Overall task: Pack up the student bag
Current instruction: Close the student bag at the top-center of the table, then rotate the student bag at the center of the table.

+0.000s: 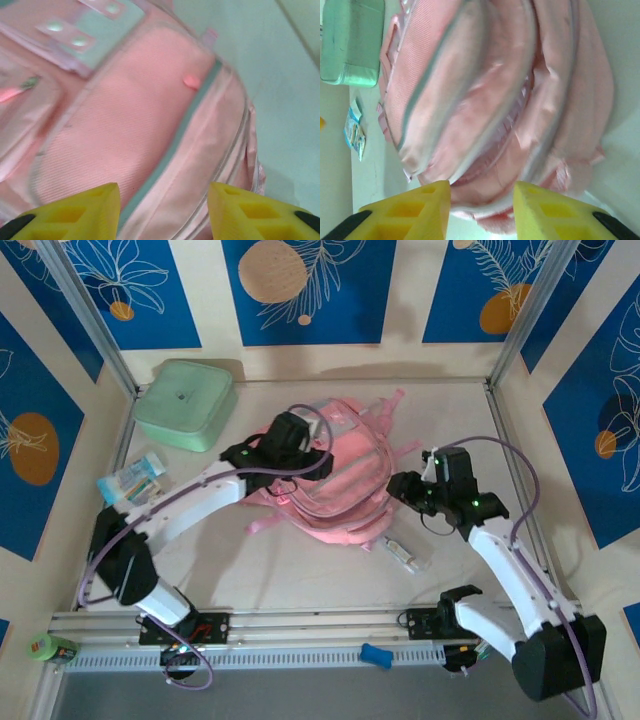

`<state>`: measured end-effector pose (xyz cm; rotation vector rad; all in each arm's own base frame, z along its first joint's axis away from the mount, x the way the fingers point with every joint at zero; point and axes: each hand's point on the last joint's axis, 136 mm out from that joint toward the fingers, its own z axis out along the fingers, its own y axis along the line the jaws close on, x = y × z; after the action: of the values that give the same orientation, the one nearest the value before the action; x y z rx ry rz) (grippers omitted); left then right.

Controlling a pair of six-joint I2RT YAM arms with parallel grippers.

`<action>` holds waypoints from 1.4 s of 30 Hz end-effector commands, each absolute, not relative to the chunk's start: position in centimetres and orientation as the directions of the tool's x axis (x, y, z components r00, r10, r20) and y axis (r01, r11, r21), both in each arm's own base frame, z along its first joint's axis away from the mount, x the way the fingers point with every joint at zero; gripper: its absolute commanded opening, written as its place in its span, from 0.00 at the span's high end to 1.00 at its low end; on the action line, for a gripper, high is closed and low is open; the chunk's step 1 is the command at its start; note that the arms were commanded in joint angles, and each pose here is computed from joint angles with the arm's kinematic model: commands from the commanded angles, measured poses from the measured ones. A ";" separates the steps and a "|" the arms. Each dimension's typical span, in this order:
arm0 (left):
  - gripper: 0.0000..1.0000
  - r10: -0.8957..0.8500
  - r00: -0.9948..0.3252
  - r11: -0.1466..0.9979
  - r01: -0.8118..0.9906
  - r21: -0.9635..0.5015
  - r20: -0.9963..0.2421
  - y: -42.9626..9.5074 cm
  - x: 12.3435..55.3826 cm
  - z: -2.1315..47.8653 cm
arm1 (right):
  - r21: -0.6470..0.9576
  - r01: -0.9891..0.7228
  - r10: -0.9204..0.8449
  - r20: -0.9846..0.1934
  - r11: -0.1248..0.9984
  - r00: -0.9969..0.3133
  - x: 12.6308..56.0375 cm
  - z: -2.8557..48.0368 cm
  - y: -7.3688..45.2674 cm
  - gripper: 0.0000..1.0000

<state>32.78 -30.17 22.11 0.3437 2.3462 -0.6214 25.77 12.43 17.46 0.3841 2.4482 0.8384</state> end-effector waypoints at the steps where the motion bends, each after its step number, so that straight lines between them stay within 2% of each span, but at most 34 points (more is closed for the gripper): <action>1: 0.49 -0.121 -0.735 0.866 0.251 -0.433 -0.667 -26.1 34.3 22.3 | 0.618 0.102 0.345 -0.287 0.780 -0.894 22.2 15.4 12.8 0.59; 8: 0.44 -0.377 -0.748 0.830 -0.012 -0.557 -0.546 -19.8 36.1 17.0 | 0.643 0.006 0.180 -0.206 0.766 -0.962 19.8 14.2 18.0 0.54; 16: 0.43 -0.506 -0.721 0.802 -0.192 -0.566 -0.473 -17.8 38.6 12.6 | 0.635 0.005 0.139 -0.161 0.773 -0.977 19.1 11.9 21.0 0.53; 19: 0.44 -0.537 -0.712 0.775 -0.205 -0.597 -0.452 -18.3 39.6 11.6 | 0.622 0.013 0.146 -0.164 0.783 -0.976 18.9 11.4 20.8 0.52; 24: 0.53 -0.552 -0.724 0.755 -0.222 -0.617 -0.415 -19.3 40.7 10.1 | 0.635 0.024 0.153 -0.149 0.772 -0.977 18.7 10.8 21.1 0.51; 29: 0.54 -0.593 -0.700 0.739 -0.276 -0.615 -0.398 -18.6 40.6 8.7 | 0.637 0.039 0.161 -0.135 0.770 -0.978 18.7 10.1 21.1 0.51; 32: 0.59 -0.606 -0.700 0.700 -0.243 -0.671 -0.379 -19.8 41.1 9.0 | 0.638 0.044 0.164 -0.130 0.769 -0.978 18.7 9.8 21.2 0.51; 36: 0.62 -0.605 -0.701 0.697 -0.236 -0.677 -0.378 -20.8 40.9 9.2 | 0.636 0.049 0.163 -0.122 0.770 -0.979 18.8 9.6 21.3 0.51; 42: 0.68 -0.640 -0.676 0.687 -0.289 -0.667 -0.366 -19.5 39.7 8.7 | 0.629 0.054 0.166 -0.121 0.775 -0.979 18.7 9.2 21.1 0.51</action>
<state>40.18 -19.77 8.11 -0.6739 2.3376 -0.7603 19.12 21.14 9.75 0.1646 2.7817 0.9831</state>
